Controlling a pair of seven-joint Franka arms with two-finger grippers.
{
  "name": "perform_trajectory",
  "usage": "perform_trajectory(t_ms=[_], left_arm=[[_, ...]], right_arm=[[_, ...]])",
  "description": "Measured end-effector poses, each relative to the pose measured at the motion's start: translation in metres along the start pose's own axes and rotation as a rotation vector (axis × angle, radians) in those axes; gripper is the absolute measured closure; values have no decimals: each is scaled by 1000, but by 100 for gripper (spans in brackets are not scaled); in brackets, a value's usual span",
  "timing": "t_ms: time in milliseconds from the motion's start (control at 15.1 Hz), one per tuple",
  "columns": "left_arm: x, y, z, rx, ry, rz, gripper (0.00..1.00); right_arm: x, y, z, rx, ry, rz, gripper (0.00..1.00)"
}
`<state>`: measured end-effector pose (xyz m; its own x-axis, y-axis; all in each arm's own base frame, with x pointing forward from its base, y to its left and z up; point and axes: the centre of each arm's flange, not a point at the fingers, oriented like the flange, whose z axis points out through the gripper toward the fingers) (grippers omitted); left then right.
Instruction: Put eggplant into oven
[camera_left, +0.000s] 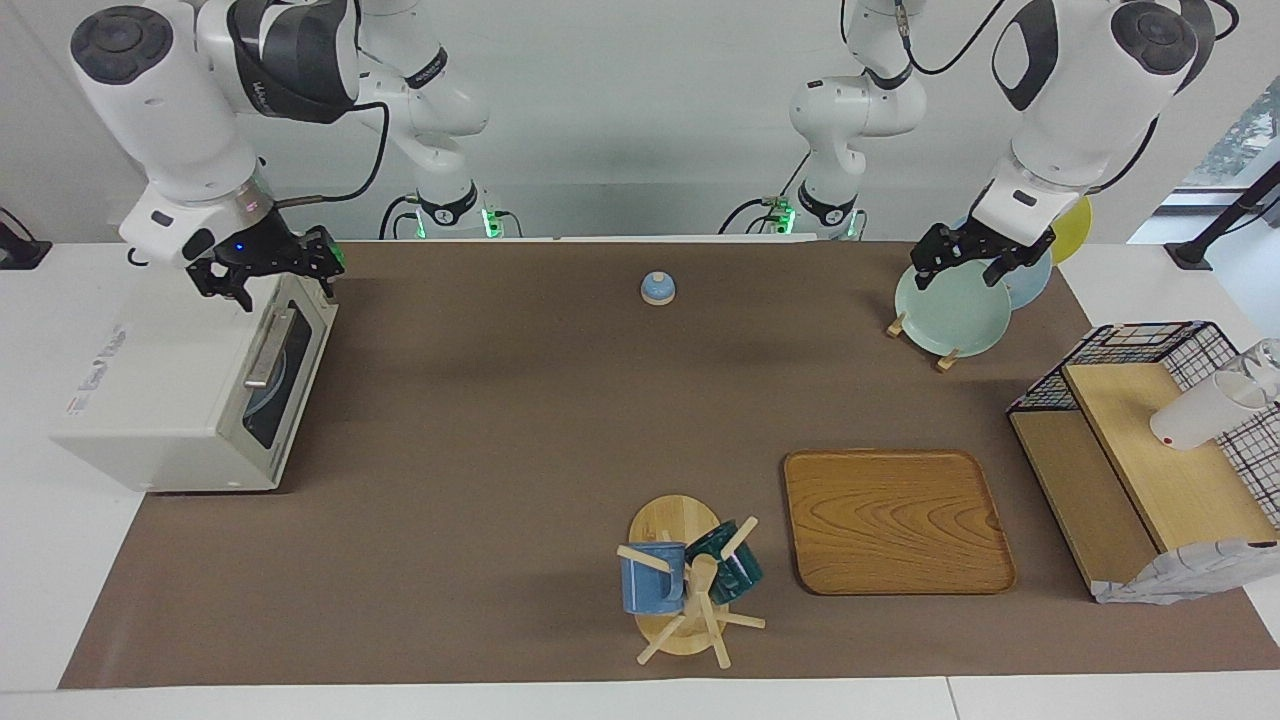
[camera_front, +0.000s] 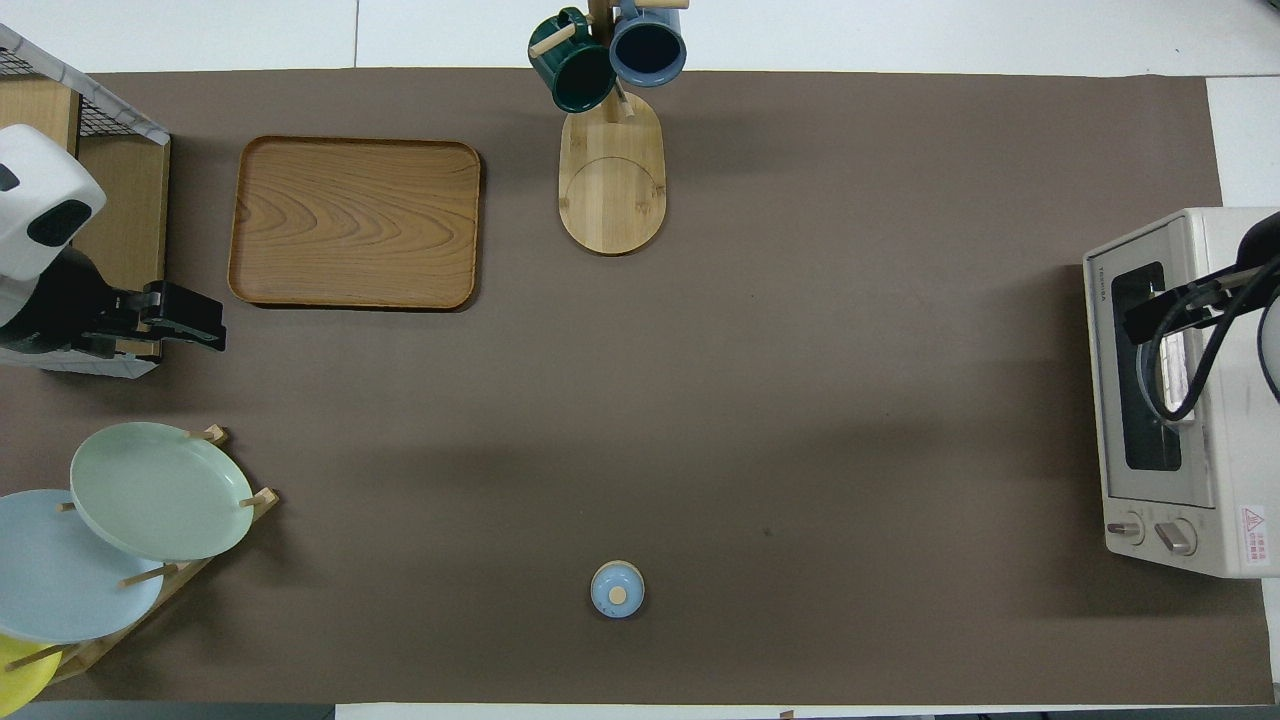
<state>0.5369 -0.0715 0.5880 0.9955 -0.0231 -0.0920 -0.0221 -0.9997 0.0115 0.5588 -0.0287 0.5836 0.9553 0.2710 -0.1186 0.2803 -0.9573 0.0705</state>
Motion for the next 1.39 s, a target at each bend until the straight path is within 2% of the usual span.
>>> perform_trajectory(t_ms=[331, 729, 994, 1392], left_arm=[[0, 0, 0, 0, 0, 0, 0], [0, 0, 0, 0, 0, 0, 0], [0, 0, 0, 0, 0, 0, 0], [0, 0, 0, 0, 0, 0, 0]], right_arm=[[-7, 6, -7, -5, 14, 17, 0], [-15, -13, -20, -13, 35, 62, 0], [-12, -18, -16, 50, 42, 87, 0], [-14, -17, -18, 55, 43, 118, 0]])
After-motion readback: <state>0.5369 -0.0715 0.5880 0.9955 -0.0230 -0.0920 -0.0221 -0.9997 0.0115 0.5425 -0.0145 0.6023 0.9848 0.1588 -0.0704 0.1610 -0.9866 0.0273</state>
